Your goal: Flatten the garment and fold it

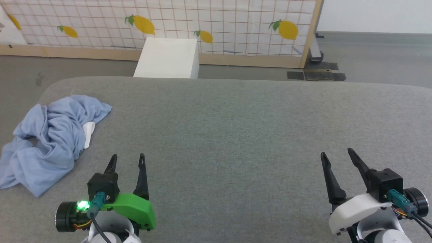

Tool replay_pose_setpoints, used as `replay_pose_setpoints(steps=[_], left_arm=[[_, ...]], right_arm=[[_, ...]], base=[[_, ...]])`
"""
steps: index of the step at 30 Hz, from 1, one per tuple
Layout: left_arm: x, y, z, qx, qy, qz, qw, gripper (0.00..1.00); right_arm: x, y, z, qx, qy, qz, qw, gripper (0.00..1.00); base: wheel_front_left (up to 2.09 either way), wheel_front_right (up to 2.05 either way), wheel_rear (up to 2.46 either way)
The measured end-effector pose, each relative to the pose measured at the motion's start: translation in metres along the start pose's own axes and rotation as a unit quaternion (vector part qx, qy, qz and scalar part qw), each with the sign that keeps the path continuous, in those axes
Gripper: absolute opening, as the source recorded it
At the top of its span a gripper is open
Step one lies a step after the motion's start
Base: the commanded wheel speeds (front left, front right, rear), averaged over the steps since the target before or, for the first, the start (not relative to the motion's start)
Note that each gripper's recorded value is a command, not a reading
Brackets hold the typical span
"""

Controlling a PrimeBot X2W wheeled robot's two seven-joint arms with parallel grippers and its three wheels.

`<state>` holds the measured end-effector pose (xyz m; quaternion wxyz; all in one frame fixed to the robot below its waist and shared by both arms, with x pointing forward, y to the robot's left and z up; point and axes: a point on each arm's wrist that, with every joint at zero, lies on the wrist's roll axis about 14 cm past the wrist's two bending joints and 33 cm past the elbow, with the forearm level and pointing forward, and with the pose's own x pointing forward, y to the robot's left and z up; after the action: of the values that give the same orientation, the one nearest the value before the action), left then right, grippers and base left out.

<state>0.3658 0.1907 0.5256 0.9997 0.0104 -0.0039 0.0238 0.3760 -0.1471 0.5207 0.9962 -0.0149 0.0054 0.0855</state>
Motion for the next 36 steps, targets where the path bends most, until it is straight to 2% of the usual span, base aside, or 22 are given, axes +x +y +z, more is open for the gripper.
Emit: replay_pose_setpoints(steps=[15, 36], left_arm=[[-0.022, 0.038, -0.001, -0.003, -0.005, 0.065, 0.998, 1.00], [-0.055, 0.084, 0.000, -0.019, -0.021, 0.158, 0.987, 1.00]], right_arm=[[0.021, 0.035, 0.002, 0.009, -0.010, 0.055, 0.998, 1.00], [0.039, 0.081, 0.008, 0.026, -0.024, 0.121, 0.992, 1.00]], base=[[-0.03, -0.03, -0.03], [-0.09, -0.09, -0.09]])
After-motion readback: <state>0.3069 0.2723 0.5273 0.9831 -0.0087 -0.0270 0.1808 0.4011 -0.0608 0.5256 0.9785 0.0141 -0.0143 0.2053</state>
